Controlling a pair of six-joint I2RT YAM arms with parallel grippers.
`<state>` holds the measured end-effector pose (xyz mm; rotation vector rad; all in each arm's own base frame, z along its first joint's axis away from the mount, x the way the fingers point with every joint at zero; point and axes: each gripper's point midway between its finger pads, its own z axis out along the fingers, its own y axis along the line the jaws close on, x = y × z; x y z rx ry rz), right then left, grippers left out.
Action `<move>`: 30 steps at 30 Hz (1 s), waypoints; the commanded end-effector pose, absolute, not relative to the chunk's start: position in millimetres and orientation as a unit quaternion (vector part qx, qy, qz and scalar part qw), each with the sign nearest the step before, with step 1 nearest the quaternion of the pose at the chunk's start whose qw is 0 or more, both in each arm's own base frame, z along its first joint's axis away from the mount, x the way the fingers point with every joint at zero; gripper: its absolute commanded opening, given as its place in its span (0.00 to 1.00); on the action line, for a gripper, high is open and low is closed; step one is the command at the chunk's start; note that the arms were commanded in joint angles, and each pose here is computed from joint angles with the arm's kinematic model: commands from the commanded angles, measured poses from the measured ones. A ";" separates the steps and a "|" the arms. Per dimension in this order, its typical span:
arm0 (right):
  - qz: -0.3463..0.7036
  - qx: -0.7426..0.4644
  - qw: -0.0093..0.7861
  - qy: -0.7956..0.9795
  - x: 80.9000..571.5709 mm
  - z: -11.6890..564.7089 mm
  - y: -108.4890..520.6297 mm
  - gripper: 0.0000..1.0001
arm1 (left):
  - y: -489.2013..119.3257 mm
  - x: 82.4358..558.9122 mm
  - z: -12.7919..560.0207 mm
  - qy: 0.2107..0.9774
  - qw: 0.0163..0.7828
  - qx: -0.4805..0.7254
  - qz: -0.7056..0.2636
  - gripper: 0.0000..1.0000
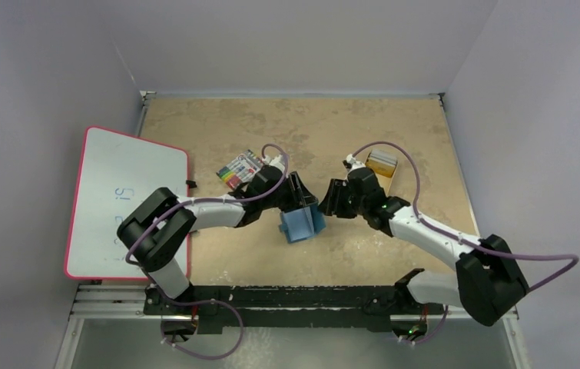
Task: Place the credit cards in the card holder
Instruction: Open the card holder at the center of the board.
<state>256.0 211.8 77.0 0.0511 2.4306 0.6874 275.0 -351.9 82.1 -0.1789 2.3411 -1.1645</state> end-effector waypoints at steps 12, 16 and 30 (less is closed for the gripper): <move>0.350 -0.024 0.353 0.867 238.8 149.2 237.1 0.50 | -383.4 304.1 96.0 0.846 0.270 -0.052 -0.457 0.41; 0.385 -0.036 0.346 0.855 231.7 153.6 258.0 0.49 | -384.3 305.5 88.7 0.851 0.268 -0.050 -0.449 0.41; 0.275 -0.011 0.305 0.912 246.6 67.8 248.8 0.48 | -349.9 319.7 103.0 0.871 0.278 -0.085 -0.397 0.42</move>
